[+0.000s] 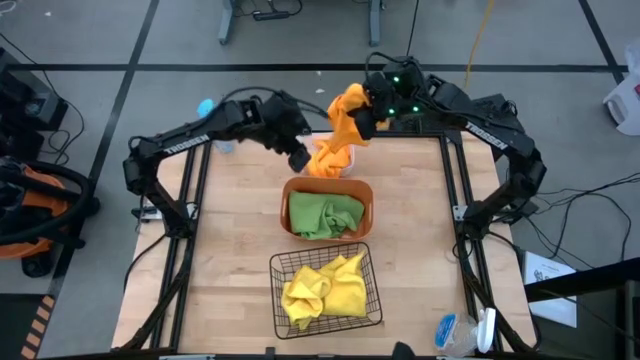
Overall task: Sort microfiber towel by color & place in baskets
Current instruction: Put the orange towel into the white bin
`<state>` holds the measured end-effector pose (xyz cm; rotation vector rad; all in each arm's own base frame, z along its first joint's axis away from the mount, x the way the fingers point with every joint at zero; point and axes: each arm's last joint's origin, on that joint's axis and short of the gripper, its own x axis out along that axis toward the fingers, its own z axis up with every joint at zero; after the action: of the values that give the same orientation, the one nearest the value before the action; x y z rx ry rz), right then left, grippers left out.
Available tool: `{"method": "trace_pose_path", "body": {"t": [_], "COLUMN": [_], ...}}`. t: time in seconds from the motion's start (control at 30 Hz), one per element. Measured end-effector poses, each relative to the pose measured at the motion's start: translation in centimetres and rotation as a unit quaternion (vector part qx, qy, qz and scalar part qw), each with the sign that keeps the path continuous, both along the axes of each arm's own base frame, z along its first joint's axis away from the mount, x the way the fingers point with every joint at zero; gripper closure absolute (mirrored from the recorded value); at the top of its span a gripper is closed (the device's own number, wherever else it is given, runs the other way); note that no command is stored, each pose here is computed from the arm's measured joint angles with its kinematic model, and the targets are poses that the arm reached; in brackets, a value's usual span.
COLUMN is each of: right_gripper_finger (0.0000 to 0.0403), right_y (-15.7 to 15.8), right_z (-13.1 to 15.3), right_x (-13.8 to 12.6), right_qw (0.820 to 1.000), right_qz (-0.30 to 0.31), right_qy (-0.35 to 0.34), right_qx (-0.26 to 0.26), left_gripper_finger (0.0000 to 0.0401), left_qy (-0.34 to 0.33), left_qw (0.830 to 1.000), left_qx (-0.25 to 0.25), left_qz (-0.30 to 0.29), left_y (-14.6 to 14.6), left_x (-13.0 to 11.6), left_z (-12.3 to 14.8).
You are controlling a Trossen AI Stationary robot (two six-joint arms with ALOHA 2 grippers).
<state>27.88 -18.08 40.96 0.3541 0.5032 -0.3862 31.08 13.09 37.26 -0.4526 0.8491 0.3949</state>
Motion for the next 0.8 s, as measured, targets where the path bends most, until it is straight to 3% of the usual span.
{"method": "trace_pose_path", "body": {"t": [0.2,0.3,0.43,0.5,0.57,0.8], "right_gripper_finger": [0.04,0.04,0.04,0.04,0.04,0.0399], "right_y": [-1.1,-1.9,-2.6,-2.5,-2.0,-0.2], "right_z": [-2.0,-3.5,-4.7,-4.0,-2.9,0.4], "right_x": [1.6,2.6,2.6,1.7,0.2,-4.6], "right_qw": [1.0,0.999,0.997,0.997,0.996,0.996], "right_qz": [0.011,0.016,0.006,-0.006,-0.016,-0.046], "right_qy": [0.028,0.051,0.075,0.071,0.071,0.064], "right_qx": [0.001,0.006,0.031,0.039,0.042,0.041], "left_gripper_finger": [0.0194,0.0194,0.0194,0.0194,0.0194,0.0194], "left_qy": [0.104,0.114,0.088,0.082,0.091,0.095], "left_qw": [0.992,0.989,0.978,0.961,0.944,0.923], "left_qx": [0.019,0.018,0.11,0.172,0.202,0.19], "left_qz": [-0.074,-0.089,-0.155,-0.202,-0.243,-0.322], "left_y": [0.8,1.2,1.9,2.2,2.5,3.8], "left_x": [0.0,-0.1,0.7,1.2,1.4,2.3], "left_z": [-5.9,-7.9,-9.2,-9.6,-10.3,-13.2]}}
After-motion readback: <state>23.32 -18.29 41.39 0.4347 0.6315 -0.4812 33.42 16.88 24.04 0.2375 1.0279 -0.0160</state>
